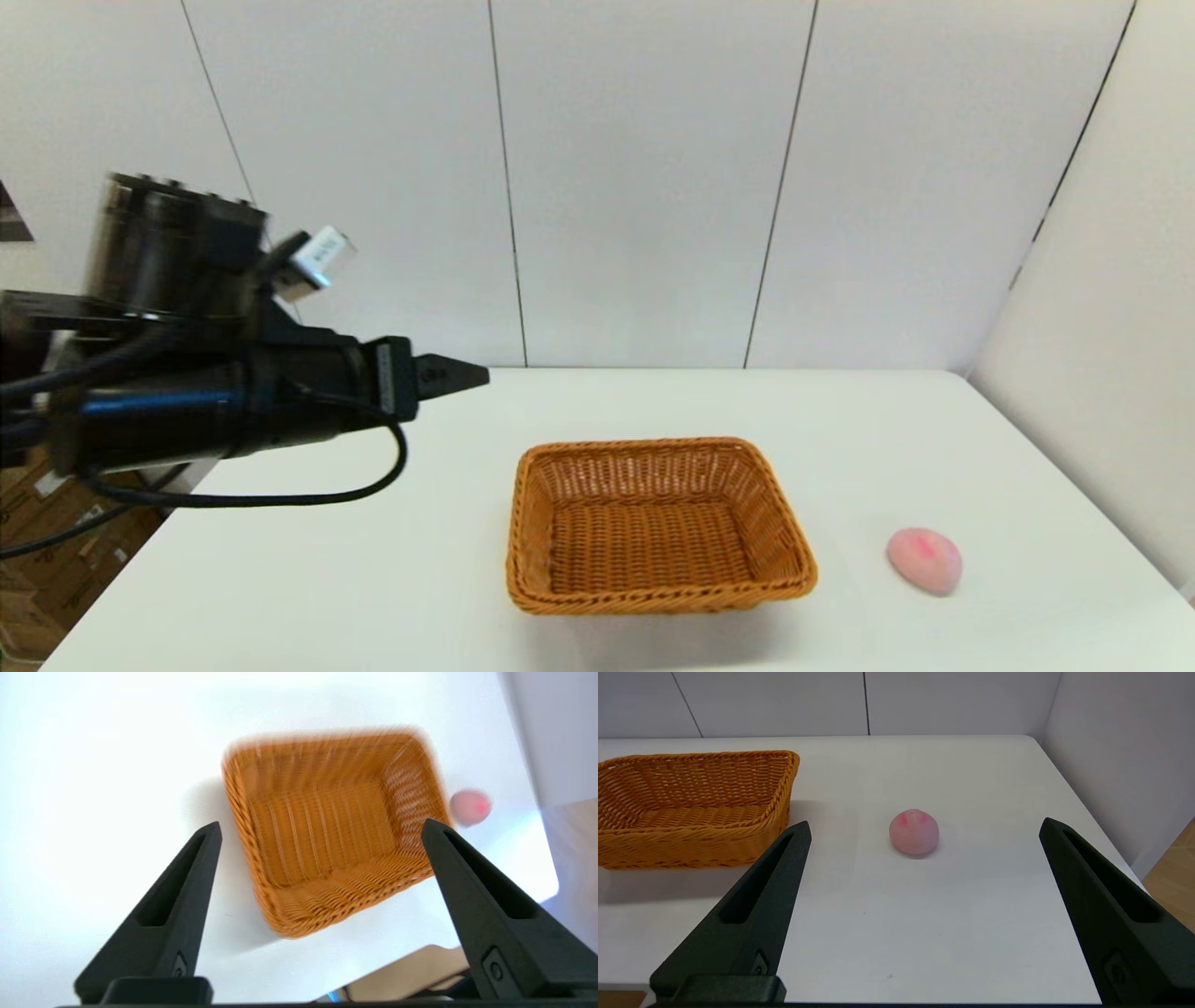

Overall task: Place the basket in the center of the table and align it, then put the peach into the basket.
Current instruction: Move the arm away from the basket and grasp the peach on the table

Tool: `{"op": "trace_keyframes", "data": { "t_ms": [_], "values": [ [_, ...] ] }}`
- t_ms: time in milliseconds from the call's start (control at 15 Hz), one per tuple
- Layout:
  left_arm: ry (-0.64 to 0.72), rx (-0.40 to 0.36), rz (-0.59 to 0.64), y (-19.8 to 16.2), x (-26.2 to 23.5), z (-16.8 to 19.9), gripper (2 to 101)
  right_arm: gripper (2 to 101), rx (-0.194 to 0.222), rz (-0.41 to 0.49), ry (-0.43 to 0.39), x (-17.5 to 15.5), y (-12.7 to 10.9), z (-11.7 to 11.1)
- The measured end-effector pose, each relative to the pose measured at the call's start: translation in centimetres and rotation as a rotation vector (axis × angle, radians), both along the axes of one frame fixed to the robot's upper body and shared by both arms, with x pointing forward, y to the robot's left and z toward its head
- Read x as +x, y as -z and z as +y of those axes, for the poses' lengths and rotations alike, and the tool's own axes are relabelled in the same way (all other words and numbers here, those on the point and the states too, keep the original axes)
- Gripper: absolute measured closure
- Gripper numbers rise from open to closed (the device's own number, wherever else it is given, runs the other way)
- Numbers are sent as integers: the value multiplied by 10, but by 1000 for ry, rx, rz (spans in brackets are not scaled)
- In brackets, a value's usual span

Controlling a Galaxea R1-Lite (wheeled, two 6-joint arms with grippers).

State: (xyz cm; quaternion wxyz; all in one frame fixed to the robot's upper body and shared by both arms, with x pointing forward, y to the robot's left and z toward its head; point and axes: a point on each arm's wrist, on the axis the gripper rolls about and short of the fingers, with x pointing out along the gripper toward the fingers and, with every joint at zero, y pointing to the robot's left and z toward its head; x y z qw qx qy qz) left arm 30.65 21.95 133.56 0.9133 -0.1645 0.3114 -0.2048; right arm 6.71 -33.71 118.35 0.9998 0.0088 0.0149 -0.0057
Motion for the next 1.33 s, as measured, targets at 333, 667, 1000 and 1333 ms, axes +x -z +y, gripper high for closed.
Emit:
{"op": "trace_keyframes", "data": {
  "t_ms": [333, 667, 1000, 1333],
  "values": [
    [-79, -40, -338, -52, -112, 63, 107, 52, 0, -1, 0, 0, 0, 0],
    [-254, 143, -559, -8, -197, 110, 81, 52, 0, -1, 0, 0, 0, 0],
    [-425, 245, -601, 64, -236, 115, 68, 52, 0, -1, 0, 0, 0, 0],
    [-431, 324, -597, 127, -243, 114, 62, 52, 0, 0, 0, 0, 0, 0]
  ]
}}
